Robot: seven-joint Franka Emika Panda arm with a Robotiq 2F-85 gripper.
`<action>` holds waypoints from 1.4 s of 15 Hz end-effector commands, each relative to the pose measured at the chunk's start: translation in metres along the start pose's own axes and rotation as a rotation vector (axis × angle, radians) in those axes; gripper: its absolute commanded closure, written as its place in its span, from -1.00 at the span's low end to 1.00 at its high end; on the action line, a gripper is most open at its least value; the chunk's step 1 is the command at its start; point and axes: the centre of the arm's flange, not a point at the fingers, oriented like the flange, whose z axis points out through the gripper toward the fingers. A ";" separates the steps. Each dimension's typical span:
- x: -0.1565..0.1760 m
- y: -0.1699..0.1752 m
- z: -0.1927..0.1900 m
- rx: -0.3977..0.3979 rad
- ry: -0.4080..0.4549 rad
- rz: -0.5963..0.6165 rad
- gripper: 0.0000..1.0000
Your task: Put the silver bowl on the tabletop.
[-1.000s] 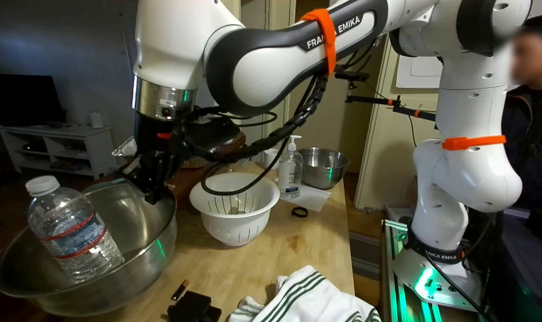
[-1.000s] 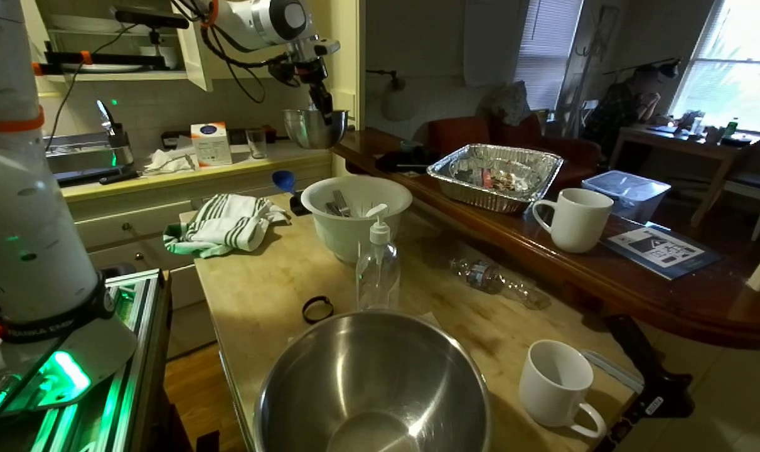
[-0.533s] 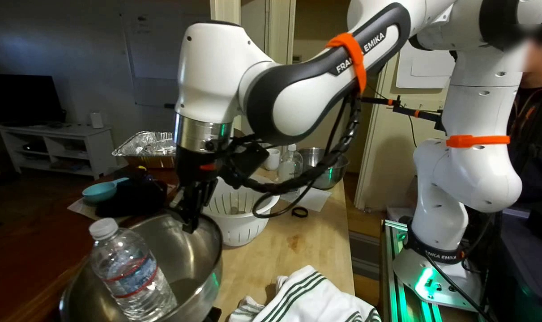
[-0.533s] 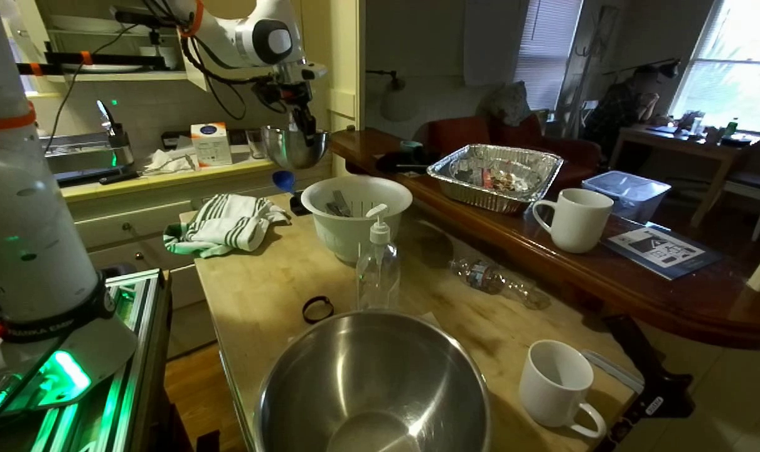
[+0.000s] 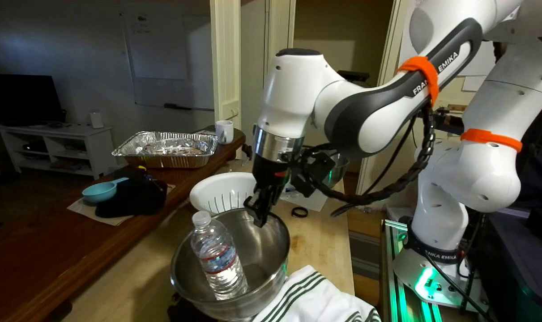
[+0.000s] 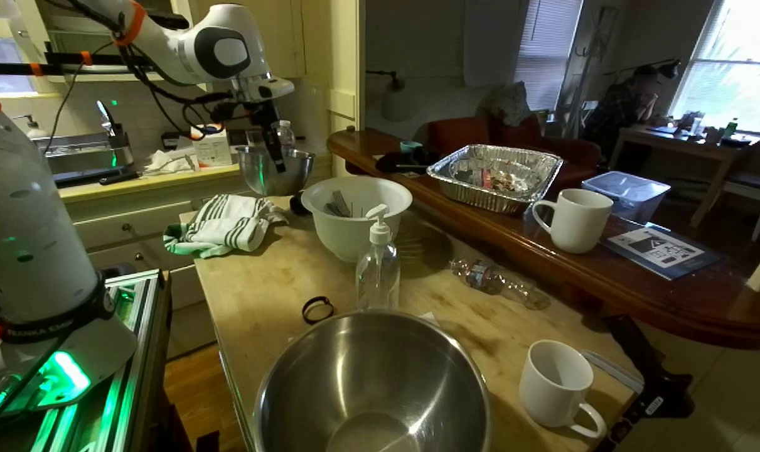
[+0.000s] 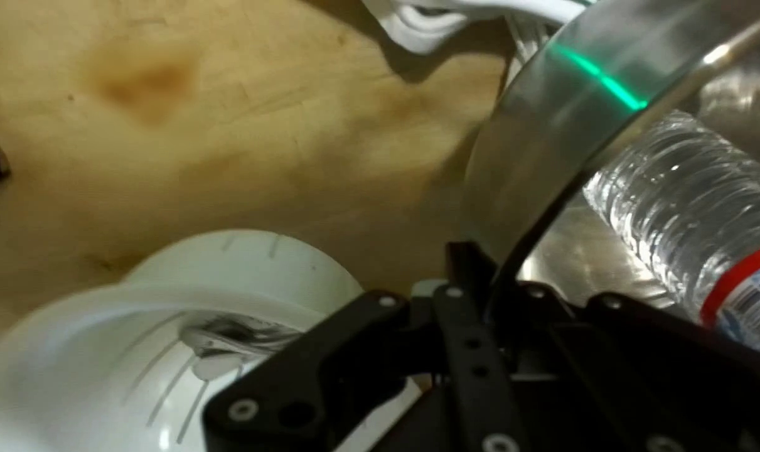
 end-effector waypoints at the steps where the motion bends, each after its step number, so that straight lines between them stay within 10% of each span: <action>1: -0.053 0.070 -0.026 0.018 0.020 0.191 0.96; 2: -0.019 0.030 0.004 -0.011 -0.012 0.093 0.86; 21: -0.040 0.071 0.049 -0.136 -0.008 0.110 0.96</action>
